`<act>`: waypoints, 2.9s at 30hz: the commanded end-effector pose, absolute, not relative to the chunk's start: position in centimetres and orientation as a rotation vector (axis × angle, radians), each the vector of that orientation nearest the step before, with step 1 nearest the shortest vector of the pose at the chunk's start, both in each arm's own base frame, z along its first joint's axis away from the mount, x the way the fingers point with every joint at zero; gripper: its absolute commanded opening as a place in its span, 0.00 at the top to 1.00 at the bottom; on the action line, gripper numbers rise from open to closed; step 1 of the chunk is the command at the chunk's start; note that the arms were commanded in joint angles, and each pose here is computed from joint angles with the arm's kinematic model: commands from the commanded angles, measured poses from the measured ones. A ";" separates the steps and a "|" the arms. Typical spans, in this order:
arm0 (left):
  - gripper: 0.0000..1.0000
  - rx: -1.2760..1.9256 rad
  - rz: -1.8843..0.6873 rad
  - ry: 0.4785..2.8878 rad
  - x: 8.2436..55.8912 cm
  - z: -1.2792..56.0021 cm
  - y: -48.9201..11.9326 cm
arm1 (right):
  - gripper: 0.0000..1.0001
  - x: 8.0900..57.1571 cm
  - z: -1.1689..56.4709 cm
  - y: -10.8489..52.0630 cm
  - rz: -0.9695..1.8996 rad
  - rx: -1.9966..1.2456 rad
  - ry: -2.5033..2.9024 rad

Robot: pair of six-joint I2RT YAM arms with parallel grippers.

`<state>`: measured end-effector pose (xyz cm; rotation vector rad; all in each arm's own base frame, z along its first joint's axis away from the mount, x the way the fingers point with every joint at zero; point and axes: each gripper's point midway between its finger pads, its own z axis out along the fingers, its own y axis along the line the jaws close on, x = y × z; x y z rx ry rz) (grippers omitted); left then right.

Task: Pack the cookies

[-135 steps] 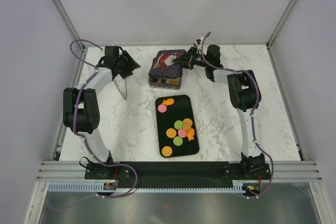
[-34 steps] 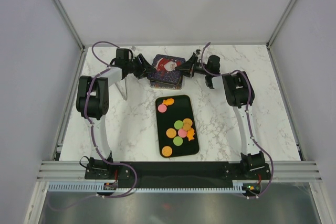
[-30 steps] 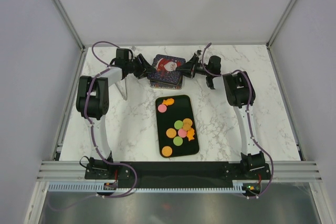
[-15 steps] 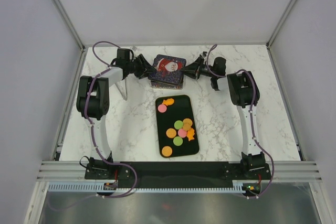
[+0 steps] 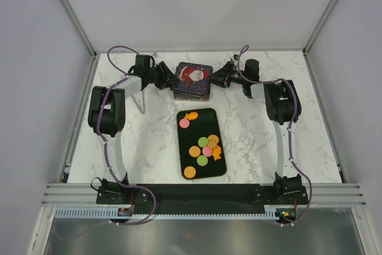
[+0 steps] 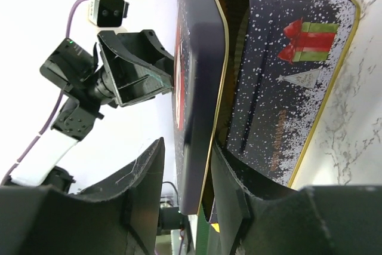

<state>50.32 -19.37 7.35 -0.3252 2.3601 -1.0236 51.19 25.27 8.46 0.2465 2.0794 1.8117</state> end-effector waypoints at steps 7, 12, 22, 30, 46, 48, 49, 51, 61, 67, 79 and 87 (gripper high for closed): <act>0.46 -0.337 -0.906 2.400 50.2 6.7 -18.5 | 0.54 52.1 9.9 24.2 1.686 0.188 2.055; 0.45 -0.341 -0.901 2.400 50.2 6.8 -18.4 | 0.54 52.3 9.9 23.2 1.672 0.210 2.047; 0.45 -0.343 -0.905 2.399 50.2 6.9 -18.4 | 0.53 52.3 10.5 22.5 1.665 0.206 2.027; 0.45 -0.345 -0.891 2.400 50.1 6.9 -18.7 | 0.45 52.1 10.5 23.0 1.579 0.160 2.051; 0.43 -0.374 -0.840 2.423 49.7 6.6 -18.6 | 0.33 52.9 8.7 24.7 1.206 0.144 2.163; 0.43 -0.374 -0.835 2.426 49.6 6.7 -18.7 | 0.33 53.2 8.9 24.5 1.183 0.157 2.155; 0.43 -0.370 -0.835 2.427 49.5 6.7 -18.7 | 0.32 53.2 9.0 24.6 1.180 0.156 2.154; 0.43 -0.367 -0.825 2.427 49.5 6.8 -18.8 | 0.32 53.3 9.2 24.6 1.172 0.158 2.150; 0.41 -0.352 -0.785 2.464 48.6 6.0 -19.5 | 0.29 52.9 9.6 25.5 1.145 0.155 2.146; 0.41 -0.343 -0.774 2.479 47.8 5.8 -19.8 | 0.29 52.7 9.5 26.0 1.149 0.148 2.150; 0.39 -0.322 -0.765 2.492 46.2 6.2 -20.5 | 0.29 52.2 9.4 26.4 1.150 0.164 2.161; 0.37 -0.290 -0.752 2.521 45.0 5.6 -21.2 | 0.29 51.9 9.4 26.6 1.148 0.164 2.164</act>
